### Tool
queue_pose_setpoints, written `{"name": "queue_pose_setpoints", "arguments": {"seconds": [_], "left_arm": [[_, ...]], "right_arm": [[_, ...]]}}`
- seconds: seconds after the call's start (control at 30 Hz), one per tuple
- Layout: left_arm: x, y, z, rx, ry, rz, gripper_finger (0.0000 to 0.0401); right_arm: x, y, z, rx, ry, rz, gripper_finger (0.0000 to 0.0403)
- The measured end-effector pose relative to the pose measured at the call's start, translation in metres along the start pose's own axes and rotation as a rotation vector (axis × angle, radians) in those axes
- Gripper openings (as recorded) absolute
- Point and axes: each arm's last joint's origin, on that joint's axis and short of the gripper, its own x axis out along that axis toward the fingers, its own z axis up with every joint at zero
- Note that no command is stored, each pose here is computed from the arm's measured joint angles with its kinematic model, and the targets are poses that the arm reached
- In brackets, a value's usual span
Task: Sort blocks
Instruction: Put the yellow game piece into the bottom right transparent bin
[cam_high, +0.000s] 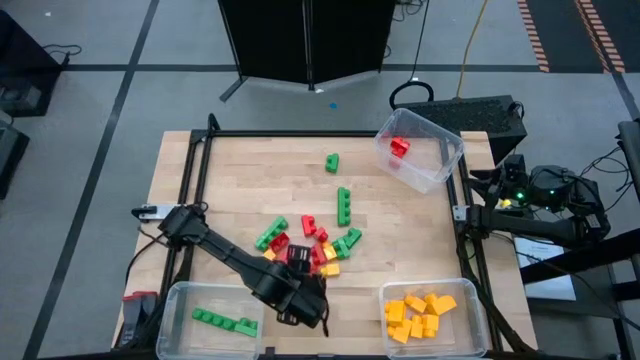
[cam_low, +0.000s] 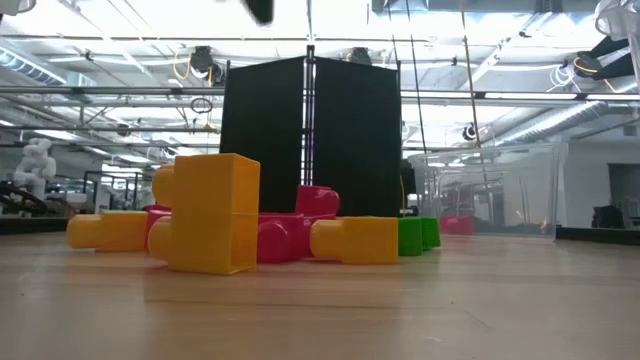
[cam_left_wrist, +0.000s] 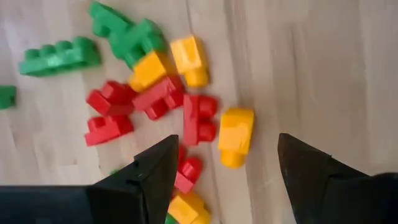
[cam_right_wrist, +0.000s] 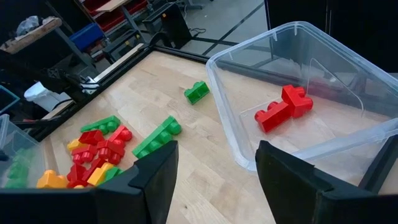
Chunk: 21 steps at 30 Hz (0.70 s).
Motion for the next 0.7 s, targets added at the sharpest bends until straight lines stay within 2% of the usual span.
{"name": "queue_pose_setpoints", "arguments": {"seconds": [0.13, 0.23, 0.37, 0.47, 0.7], "left_arm": [[0.027, -0.011, -0.01, 0.051, 0.087, -0.034, 0.0231], [0.036, -0.019, -0.01, 0.065, 0.069, -0.087, 0.0231], [0.045, -0.022, -0.009, 0.119, 0.022, -0.096, 0.0231], [0.058, -0.023, -0.013, 0.16, 0.046, -0.092, 0.0231], [0.089, -0.02, -0.023, 0.159, 0.069, -0.106, 0.0231]], "right_arm": [[0.0, 0.0, 0.0, 0.0, 0.0, 0.0, 0.0208], [0.0, 0.0, 0.0, 0.0, 0.0, 0.0, 0.0208], [0.0, 0.0, 0.0, 0.0, 0.0, 0.0, 0.0208], [0.0, 0.0, 0.0, 0.0, 0.0, 0.0, 0.0208], [0.0, 0.0, 0.0, 0.0, 0.0, 0.0, 0.0208]]}}
